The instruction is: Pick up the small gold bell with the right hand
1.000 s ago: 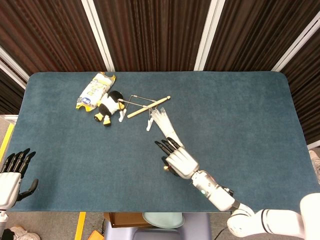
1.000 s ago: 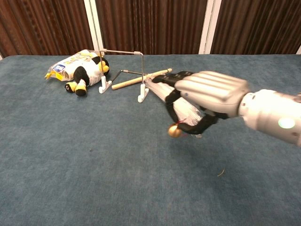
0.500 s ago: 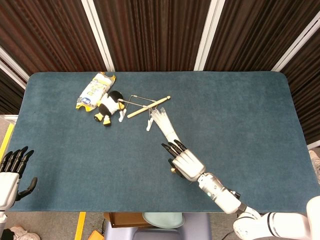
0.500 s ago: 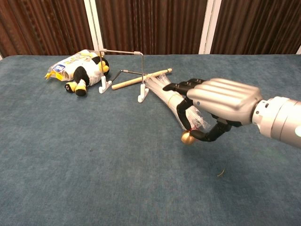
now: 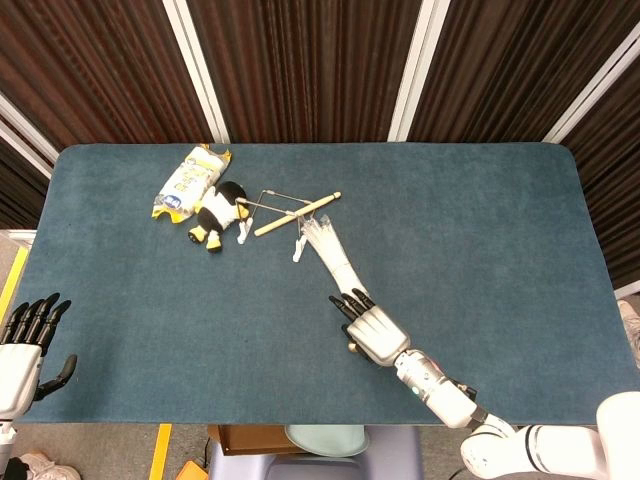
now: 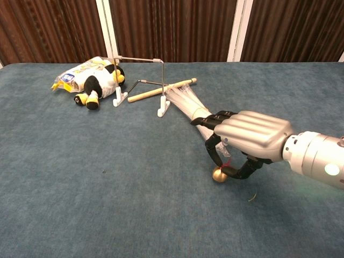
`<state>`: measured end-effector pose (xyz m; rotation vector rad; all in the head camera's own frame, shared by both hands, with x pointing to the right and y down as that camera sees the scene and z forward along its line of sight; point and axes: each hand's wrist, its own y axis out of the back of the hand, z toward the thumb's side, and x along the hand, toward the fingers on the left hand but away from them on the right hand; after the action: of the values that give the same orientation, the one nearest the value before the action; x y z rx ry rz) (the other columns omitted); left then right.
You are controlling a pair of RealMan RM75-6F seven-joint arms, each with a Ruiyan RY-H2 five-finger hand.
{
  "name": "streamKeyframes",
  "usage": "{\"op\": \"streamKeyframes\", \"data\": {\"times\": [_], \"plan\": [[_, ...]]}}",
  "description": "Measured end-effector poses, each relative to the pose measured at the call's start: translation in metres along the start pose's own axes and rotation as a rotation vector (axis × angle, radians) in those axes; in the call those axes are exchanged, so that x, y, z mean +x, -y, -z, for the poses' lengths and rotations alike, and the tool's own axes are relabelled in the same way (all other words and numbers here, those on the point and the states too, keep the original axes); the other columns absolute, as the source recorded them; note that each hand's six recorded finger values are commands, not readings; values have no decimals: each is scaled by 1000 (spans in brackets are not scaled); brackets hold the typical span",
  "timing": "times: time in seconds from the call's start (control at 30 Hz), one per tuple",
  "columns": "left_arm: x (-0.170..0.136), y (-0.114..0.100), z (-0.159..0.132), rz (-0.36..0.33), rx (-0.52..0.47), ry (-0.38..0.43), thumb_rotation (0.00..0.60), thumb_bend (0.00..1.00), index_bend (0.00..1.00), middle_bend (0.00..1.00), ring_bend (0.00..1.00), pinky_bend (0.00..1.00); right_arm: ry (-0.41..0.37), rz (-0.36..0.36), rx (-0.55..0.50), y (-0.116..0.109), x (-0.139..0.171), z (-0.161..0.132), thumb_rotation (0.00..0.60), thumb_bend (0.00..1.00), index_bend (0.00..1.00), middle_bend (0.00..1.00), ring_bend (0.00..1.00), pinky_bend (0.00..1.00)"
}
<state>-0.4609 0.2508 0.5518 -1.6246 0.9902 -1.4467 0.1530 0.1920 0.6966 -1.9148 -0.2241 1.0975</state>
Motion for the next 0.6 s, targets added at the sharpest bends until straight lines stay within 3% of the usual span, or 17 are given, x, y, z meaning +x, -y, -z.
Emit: {"op": "streamKeyframes", "data": {"times": [0.27,0.47,0.6], "plan": [[0,-1,4,3,-9,-17,600,405,63,0,0,0,6,-26,4,5,0,0,600,525,566,102,0,0],[-1,-4,6,16,-43,-7,600,412,65,0,0,0,12,-7,-11,-3,7,0,600,525,456,71,0,0],[-2,-10,10,-10,-45,-17,600,413,65,0,0,0,31,40,-18,-16,20,6,600,525,189,4,0,0]]}}
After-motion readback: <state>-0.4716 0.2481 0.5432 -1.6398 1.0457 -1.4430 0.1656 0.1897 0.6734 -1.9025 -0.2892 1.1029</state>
